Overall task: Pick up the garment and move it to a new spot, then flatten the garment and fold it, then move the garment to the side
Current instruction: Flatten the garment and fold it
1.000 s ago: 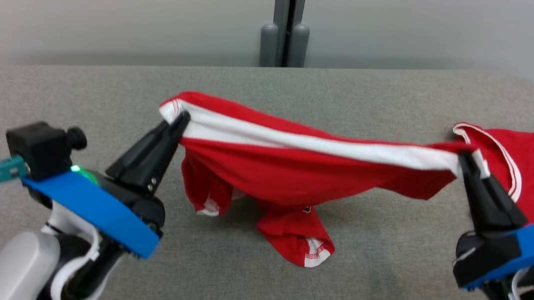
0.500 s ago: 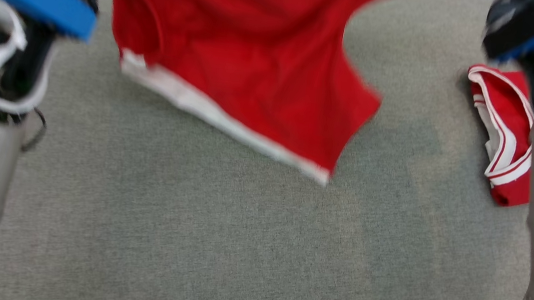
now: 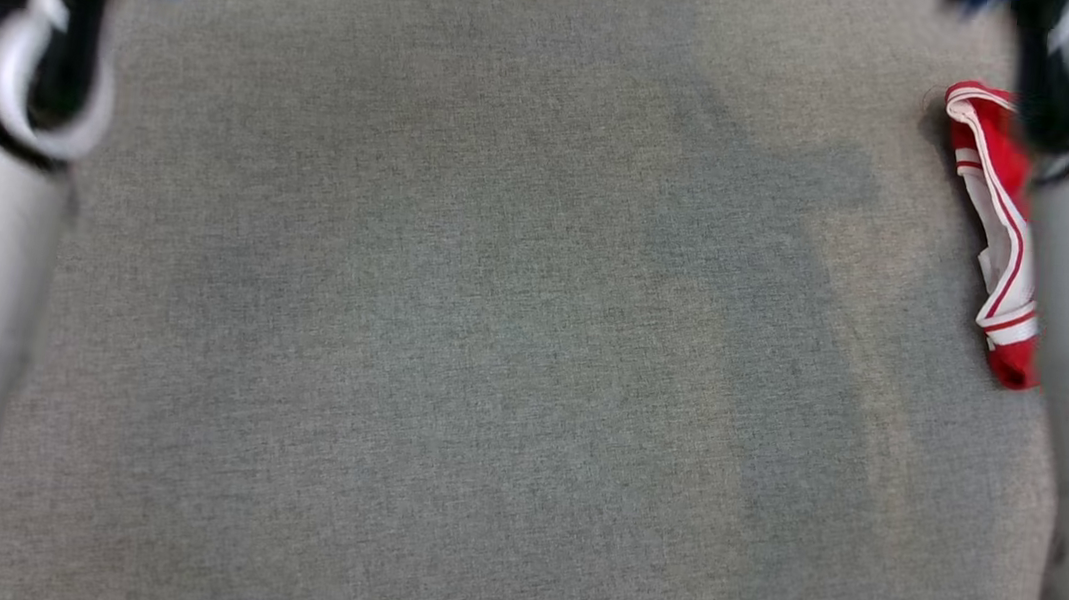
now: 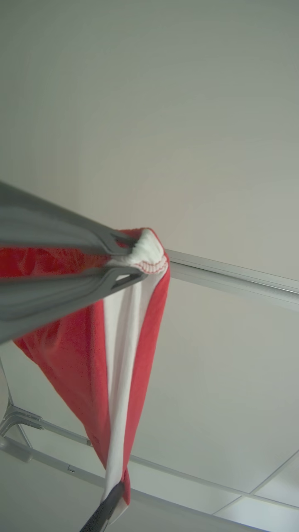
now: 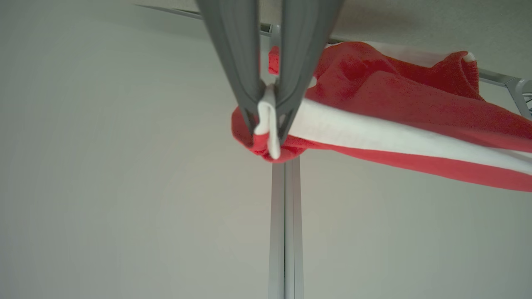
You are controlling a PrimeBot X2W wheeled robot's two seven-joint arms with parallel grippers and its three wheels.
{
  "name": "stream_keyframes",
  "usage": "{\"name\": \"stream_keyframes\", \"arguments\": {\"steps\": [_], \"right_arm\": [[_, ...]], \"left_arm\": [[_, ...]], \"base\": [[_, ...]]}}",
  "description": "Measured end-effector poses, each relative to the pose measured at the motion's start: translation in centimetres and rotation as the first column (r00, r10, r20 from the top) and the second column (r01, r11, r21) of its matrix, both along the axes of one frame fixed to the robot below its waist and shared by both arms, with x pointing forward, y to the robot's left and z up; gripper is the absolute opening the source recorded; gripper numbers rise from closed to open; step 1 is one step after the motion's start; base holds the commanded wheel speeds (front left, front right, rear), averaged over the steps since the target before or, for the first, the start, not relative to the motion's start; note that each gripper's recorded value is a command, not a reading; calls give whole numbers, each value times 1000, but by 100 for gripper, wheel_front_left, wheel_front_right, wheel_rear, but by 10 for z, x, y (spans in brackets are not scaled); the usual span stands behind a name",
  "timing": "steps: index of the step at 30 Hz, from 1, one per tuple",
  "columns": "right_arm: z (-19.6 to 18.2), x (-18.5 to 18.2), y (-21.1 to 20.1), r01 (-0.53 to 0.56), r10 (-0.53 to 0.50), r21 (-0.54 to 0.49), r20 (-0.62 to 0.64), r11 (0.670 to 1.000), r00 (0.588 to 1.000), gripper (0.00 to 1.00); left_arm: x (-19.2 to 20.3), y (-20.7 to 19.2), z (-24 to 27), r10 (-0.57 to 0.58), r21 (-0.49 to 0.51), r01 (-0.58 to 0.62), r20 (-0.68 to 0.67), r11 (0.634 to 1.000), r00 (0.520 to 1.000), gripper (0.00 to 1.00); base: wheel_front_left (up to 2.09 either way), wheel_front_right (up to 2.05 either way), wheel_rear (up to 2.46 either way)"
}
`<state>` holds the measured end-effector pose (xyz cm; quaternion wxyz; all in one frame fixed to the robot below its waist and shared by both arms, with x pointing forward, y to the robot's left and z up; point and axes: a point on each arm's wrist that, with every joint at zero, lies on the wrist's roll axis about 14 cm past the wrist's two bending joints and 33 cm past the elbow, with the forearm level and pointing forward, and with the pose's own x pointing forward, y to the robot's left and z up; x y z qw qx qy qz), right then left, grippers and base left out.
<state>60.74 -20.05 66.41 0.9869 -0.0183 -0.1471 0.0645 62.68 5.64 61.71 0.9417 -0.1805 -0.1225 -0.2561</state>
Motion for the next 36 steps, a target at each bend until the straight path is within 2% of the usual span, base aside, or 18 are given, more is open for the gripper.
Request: {"name": "stream_keyframes", "arguments": {"steps": [2,4,8,12,13,19,26,27,29,32,34,36], "right_arm": [[-55,-6,-1,5,-3,14,-145,1000,989,0],[-115,-22,-1,15,1,52,-310,999,951,0],[-196,-67,-2,39,11,82,-543,996,839,0],[-243,-120,-9,71,17,97,-700,993,714,0],[-249,-131,-10,72,17,92,-724,993,690,0],[-255,-191,-17,93,30,107,-797,990,603,0],[-248,-258,-19,125,31,114,-847,986,530,0],[-246,-276,-12,125,39,114,-870,986,492,0],[-244,-295,-9,128,34,102,-892,987,450,0],[-234,-317,-11,138,2,65,-911,988,412,0],[-224,-324,-12,144,-20,43,-911,989,411,0],[-209,-321,-15,149,-45,26,-892,988,450,0]], "left_arm": [[-9,-4,-45,-10,45,14,-98,999,995,0],[-25,-7,-91,-18,113,41,-196,993,980,0],[-67,-9,-160,-26,207,108,-365,972,931,0],[-120,-2,-209,-17,255,172,-514,952,858,0],[-133,0,-217,-6,262,177,-544,949,839,0],[-212,13,-240,39,288,202,-656,936,754,0],[-278,28,-225,85,310,188,-690,932,719,0],[-295,36,-222,103,323,187,-704,928,703,0],[-311,39,-218,110,330,201,-722,922,684,0],[-331,41,-213,115,351,233,-738,907,664,0],[-340,41,-207,117,349,232,-744,908,658,0],[-341,40,-197,111,332,213,-736,919,668,0]], "base": [[0,0,0],[0,0,0],[0,0,0],[0,0,0],[0,0,0],[0,0,0],[0,0,0],[0,0,0],[0,0,0],[0,0,0],[0,0,0],[0,0,0]]}}
